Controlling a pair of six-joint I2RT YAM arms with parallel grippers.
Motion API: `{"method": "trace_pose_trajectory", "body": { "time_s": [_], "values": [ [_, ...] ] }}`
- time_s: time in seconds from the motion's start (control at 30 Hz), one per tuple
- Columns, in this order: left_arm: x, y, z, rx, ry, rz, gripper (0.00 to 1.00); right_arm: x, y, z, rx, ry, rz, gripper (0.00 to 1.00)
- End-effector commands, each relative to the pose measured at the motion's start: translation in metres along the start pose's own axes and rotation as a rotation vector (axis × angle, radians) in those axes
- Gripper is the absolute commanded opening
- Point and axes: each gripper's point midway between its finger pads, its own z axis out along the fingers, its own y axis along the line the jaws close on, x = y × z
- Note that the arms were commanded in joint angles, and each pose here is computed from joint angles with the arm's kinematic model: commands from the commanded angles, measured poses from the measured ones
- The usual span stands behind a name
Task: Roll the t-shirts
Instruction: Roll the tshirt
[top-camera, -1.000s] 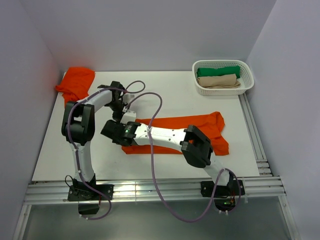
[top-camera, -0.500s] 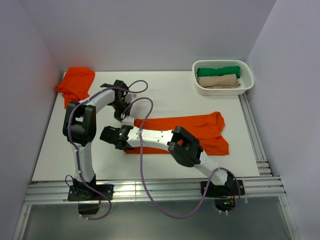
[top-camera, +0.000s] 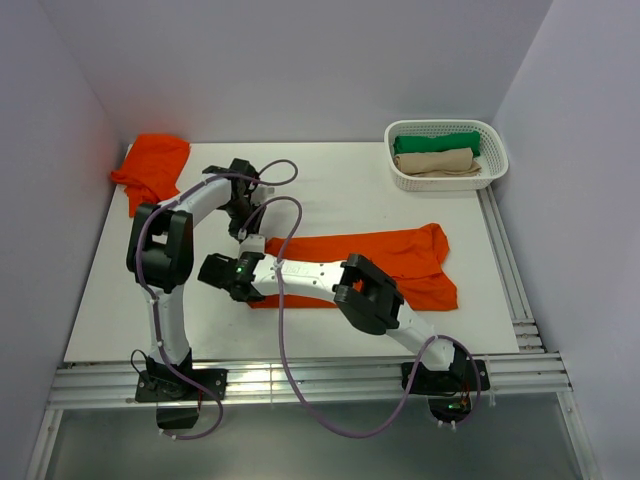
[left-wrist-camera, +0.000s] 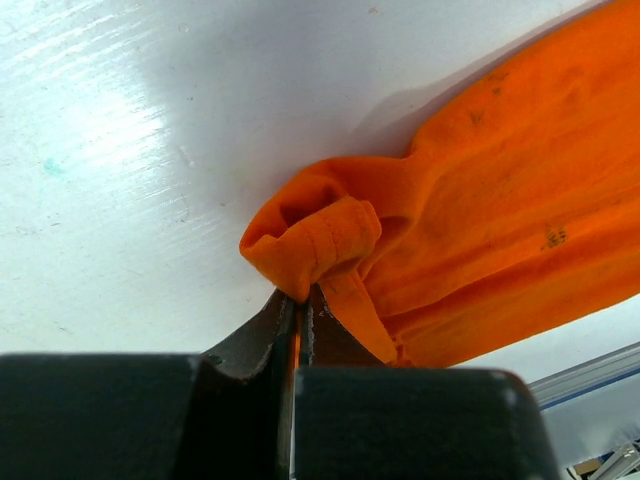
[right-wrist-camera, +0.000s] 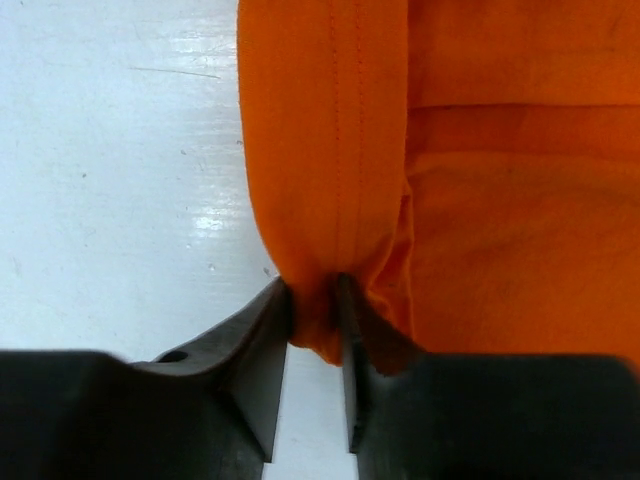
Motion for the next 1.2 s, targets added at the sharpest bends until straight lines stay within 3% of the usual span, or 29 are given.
{"method": "trace_pose_trajectory", "body": {
  "time_s": [0.0,0.13,0.37,0.47,0.6,0.77,0.87,1.07,1.17],
  "values": [
    [-0.015,-0.006,-0.017,-0.012,-0.059,0.002,0.01,0.019,0.004,0.006,-0.010,0.044,-0.002,0.27],
    [-0.019,-0.003,-0.019,-0.027,-0.074,0.005,0.06,0.017,0.010,0.000,-0.089,0.035,0.055,0.12],
    [-0.029,0.001,-0.023,-0.059,-0.104,0.007,0.08,-0.002,0.024,-0.023,-0.395,0.013,0.248,0.04],
    [-0.033,0.000,-0.028,-0.059,-0.118,0.016,0.18,-0.010,0.027,-0.030,-0.483,0.017,0.322,0.04],
    [-0.041,-0.004,-0.039,-0.052,-0.158,0.034,0.42,-0.013,0.023,-0.034,-0.557,0.026,0.406,0.02],
    [-0.048,-0.011,-0.061,-0.030,-0.204,0.066,0.59,-0.014,0.014,-0.036,-0.680,0.053,0.557,0.01],
    [-0.047,-0.015,-0.072,0.013,-0.211,0.102,0.61,-0.017,0.006,-0.035,-0.722,0.060,0.626,0.01],
    [-0.030,-0.005,-0.080,0.074,-0.212,0.127,0.52,-0.021,-0.005,-0.035,-0.805,0.085,0.729,0.00],
    [-0.009,0.007,-0.066,0.072,-0.172,0.118,0.52,-0.022,-0.008,-0.033,-0.827,0.097,0.764,0.00]
  ]
}}
